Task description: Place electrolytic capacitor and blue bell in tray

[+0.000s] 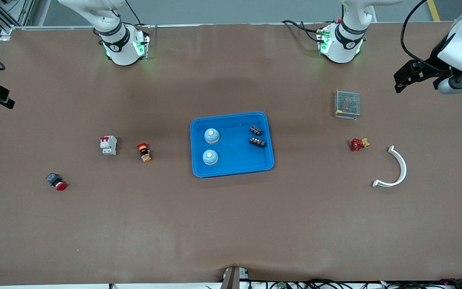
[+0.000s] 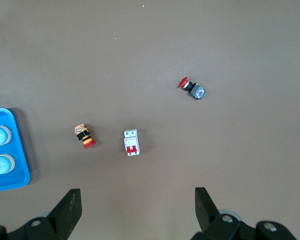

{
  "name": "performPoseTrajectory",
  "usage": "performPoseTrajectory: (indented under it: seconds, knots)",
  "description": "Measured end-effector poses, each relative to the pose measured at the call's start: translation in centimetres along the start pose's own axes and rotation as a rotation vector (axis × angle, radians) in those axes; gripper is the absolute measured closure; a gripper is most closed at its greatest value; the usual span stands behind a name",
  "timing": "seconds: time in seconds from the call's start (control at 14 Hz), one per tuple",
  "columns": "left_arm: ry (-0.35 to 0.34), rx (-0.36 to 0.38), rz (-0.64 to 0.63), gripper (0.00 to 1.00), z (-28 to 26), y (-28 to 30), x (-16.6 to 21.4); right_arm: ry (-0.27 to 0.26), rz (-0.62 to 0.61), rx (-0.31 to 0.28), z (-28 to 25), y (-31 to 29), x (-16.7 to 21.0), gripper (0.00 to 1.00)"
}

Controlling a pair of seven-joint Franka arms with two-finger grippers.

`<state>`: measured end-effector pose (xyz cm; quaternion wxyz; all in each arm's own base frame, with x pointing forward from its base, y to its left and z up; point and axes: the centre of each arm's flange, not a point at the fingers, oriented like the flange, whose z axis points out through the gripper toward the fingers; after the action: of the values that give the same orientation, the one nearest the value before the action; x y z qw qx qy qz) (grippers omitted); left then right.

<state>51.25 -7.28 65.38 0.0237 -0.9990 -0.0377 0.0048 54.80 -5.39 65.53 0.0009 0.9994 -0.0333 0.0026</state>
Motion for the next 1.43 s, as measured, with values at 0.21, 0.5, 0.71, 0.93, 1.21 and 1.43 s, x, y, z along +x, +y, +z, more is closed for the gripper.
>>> performPoseTrajectory:
  seconds: [0.21,0.5,0.71,0.93,1.21,1.43]
  knots:
    - [-0.011,-0.017,-0.021,0.00,0.5,-2.3,0.3,0.001,0.000,0.000,0.0,0.0,0.0,0.00]
    - [-0.013,-0.019,-0.021,0.00,0.6,-3.1,0.4,0.004,0.000,0.000,0.0,0.0,0.0,0.00]
    - [-0.014,-0.020,-0.016,0.00,0.6,-3.5,0.4,0.006,0.000,0.002,-0.1,0.0,0.1,0.00]
    - [-0.012,-0.020,-0.011,0.00,0.6,-3.5,0.4,0.008,-0.001,0.012,-0.1,-0.1,0.1,0.00]
    - [-0.012,-0.020,0.038,0.00,0.6,-3.4,0.4,0.013,-0.001,0.016,-0.3,-0.2,0.1,0.00]
    - [-0.012,-0.020,0.050,0.00,0.5,-3.3,0.4,0.024,-0.001,0.023,-0.7,-0.2,0.1,0.00]
